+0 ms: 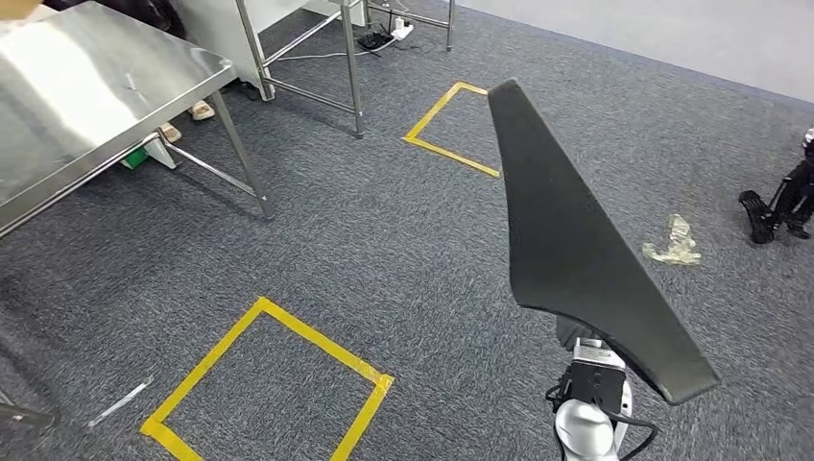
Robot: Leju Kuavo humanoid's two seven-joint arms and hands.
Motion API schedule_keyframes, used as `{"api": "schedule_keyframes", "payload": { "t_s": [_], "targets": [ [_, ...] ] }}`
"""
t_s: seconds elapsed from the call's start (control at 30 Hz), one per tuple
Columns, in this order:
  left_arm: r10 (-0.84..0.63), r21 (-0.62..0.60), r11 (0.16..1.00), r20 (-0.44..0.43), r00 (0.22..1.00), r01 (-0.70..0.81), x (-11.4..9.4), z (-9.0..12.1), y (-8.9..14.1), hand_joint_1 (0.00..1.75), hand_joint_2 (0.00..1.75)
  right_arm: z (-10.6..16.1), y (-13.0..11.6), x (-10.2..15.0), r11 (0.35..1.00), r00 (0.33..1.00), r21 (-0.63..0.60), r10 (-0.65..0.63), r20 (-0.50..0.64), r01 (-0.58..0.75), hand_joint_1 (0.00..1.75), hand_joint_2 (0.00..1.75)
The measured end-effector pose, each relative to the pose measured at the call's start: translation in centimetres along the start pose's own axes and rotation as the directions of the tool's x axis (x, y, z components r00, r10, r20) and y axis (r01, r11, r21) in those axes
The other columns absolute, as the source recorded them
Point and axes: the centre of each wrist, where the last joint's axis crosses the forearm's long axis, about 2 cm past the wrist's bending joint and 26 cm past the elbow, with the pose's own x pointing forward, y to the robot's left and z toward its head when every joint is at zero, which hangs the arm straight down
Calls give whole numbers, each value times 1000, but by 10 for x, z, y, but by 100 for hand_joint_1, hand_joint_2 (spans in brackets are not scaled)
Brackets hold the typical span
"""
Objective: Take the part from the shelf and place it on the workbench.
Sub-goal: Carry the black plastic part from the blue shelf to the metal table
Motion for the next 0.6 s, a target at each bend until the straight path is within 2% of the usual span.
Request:
{"api": "schedule_keyframes", "payload": {
  "t_s": [0.6],
  "targets": [
    [-12,11,1000,-10,1000,12,2,-3,11,0,175,-3,10,-1,1000,1000,-1,-8,-14,8,175,175]
  ]
}}
